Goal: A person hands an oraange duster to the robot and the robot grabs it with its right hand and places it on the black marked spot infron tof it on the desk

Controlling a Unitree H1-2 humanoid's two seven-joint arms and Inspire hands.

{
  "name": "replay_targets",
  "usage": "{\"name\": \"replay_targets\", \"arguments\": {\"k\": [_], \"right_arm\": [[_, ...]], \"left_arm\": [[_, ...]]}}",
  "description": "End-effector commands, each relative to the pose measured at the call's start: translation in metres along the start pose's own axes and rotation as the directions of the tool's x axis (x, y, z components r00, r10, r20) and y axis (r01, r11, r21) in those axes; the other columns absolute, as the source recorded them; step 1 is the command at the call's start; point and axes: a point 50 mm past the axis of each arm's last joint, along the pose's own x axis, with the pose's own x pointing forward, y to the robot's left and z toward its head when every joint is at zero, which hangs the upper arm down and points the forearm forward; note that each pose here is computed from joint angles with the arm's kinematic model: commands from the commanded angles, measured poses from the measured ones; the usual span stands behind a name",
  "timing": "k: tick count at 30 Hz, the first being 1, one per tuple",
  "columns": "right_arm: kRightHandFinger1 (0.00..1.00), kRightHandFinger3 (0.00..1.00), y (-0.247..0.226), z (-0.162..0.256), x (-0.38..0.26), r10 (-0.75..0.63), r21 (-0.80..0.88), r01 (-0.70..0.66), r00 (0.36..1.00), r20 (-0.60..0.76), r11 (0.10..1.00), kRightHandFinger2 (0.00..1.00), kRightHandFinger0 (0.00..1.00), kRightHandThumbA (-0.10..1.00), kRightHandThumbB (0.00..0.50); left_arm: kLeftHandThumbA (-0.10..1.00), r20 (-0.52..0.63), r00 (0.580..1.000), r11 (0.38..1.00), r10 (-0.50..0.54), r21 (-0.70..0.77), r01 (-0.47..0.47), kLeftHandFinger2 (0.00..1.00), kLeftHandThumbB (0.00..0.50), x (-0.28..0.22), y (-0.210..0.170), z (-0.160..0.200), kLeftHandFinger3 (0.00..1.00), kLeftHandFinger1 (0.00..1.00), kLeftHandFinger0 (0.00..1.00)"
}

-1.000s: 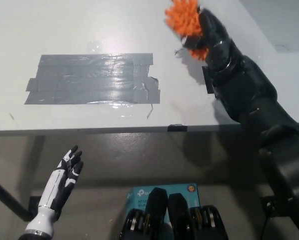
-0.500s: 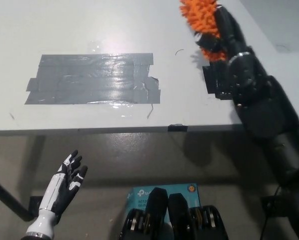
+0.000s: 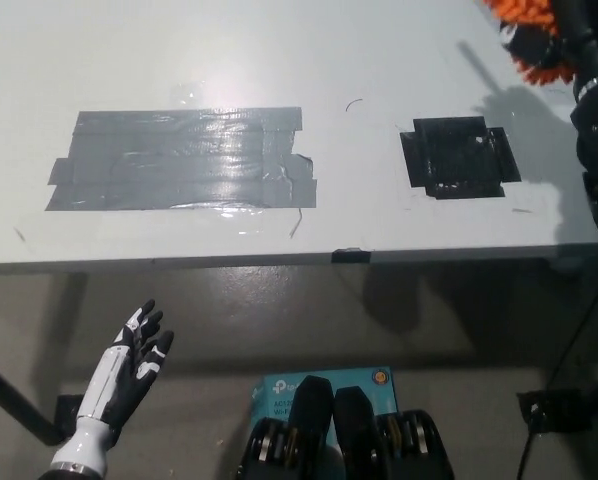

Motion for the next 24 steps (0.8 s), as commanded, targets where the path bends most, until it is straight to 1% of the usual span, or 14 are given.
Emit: {"name": "replay_targets", "arguments": {"k": [1, 7, 11, 12, 13, 14, 15, 16, 17, 18, 20, 21, 23, 24], "right_arm": [[0.54, 1.0, -0.011, -0.01, 0.004, -0.009, -0.028, 0.009, 1.0, -0.013, 1.0, 0.93, 0.03, -0.1, 0.179], [0.6, 1.0, 0.006, -0.025, 0.002, 0.049, -0.047, -0.051, 0.998, -0.042, 0.998, 0.98, 0.09, -0.1, 0.182], [0.61, 1.0, 0.018, -0.03, 0.001, 0.076, -0.05, -0.079, 0.995, -0.066, 0.996, 0.98, 0.08, -0.1, 0.177], [0.66, 0.98, 0.025, -0.033, 0.0, 0.103, -0.055, -0.107, 0.992, -0.074, 0.993, 0.99, 0.15, -0.1, 0.197], [0.66, 0.98, 0.027, -0.034, 0.0, 0.117, -0.058, -0.121, 0.99, -0.076, 0.991, 0.99, 0.15, -0.1, 0.197], [0.66, 0.93, 0.028, -0.034, 0.0, 0.125, -0.06, -0.129, 0.989, -0.077, 0.99, 0.96, 0.17, -0.1, 0.2], [1.0, 1.0, 0.031, -0.035, 0.0, 0.192, -0.054, -0.198, 0.976, -0.099, 0.979, 1.0, 0.58, 0.22, 0.316], [1.0, 1.0, 0.033, -0.035, 0.001, 0.277, -0.045, -0.284, 0.953, -0.127, 0.958, 1.0, 0.92, 0.37, 0.297], [1.0, 1.0, 0.035, -0.036, 0.002, 0.362, -0.02, -0.37, 0.919, -0.155, 0.929, 1.0, 1.0, 0.42, 0.317], [1.0, 1.0, 0.036, -0.037, 0.002, 0.416, -0.001, -0.422, 0.893, -0.172, 0.906, 1.0, 1.0, 0.42, 0.317], [1.0, 1.0, 0.04, -0.038, 0.002, 0.458, 0.008, -0.464, 0.872, -0.176, 0.886, 1.0, 1.0, 0.51, 0.394], [1.0, 1.0, 0.041, -0.038, 0.003, 0.457, -0.004, -0.464, 0.874, -0.165, 0.886, 1.0, 1.0, 0.55, 0.405], [1.0, 1.0, 0.042, -0.038, 0.003, 0.463, 0.0, -0.468, 0.875, -0.141, 0.884, 1.0, 1.0, 0.58, 0.372], [1.0, 1.0, 0.042, -0.037, 0.004, 0.473, 0.01, -0.476, 0.872, -0.13, 0.88, 1.0, 1.0, 0.59, 0.388]], "left_arm": [[0.79, 0.061, 0.998, 1.0, 0.003, 0.021, -0.004, 1.0, 0.07, 0.008, 0.008, 0.01, 1.0, 1.0, 1.0], [0.77, 0.056, 0.998, 1.0, 0.008, 0.01, -0.008, 1.0, 0.058, 0.007, 0.008, 0.011, 1.0, 1.0, 1.0], [0.78, 0.064, 0.998, 1.0, 0.007, 0.022, -0.008, 1.0, 0.057, 0.008, 0.009, 0.011, 1.0, 1.0, 1.0], [0.78, 0.063, 0.998, 1.0, 0.006, 0.018, -0.007, 1.0, 0.056, 0.009, 0.009, 0.011, 1.0, 1.0, 1.0], [0.78, 0.063, 0.998, 1.0, 0.006, 0.017, -0.007, 1.0, 0.056, 0.009, 0.009, 0.011, 1.0, 1.0, 1.0], [0.78, 0.063, 0.998, 1.0, 0.006, 0.017, -0.007, 1.0, 0.056, 0.009, 0.009, 0.011, 1.0, 1.0, 1.0], [0.78, 0.063, 0.998, 1.0, 0.006, 0.016, -0.007, 1.0, 0.061, 0.009, 0.008, 0.011, 1.0, 1.0, 1.0], [0.79, 0.064, 0.998, 1.0, 0.005, 0.016, -0.006, 1.0, 0.062, 0.009, 0.008, 0.011, 1.0, 1.0, 1.0], [0.78, 0.064, 0.998, 1.0, 0.005, 0.016, -0.006, 1.0, 0.055, 0.009, 0.008, 0.011, 1.0, 1.0, 1.0], [0.78, 0.065, 0.998, 1.0, 0.005, 0.016, -0.006, 1.0, 0.055, 0.009, 0.008, 0.011, 1.0, 1.0, 1.0], [0.76, 0.064, 0.998, 1.0, 0.005, 0.014, -0.006, 1.0, 0.052, 0.009, 0.008, 0.011, 1.0, 1.0, 1.0], [0.76, 0.066, 0.998, 1.0, 0.006, 0.015, -0.007, 1.0, 0.053, 0.009, 0.009, 0.012, 1.0, 1.0, 1.0], [0.75, 0.068, 0.998, 1.0, 0.006, 0.02, -0.007, 1.0, 0.057, 0.011, 0.009, 0.013, 1.0, 1.0, 1.0], [0.74, 0.067, 0.998, 1.0, 0.006, 0.018, -0.007, 1.0, 0.062, 0.011, 0.009, 0.013, 1.0, 1.0, 1.0]]}}
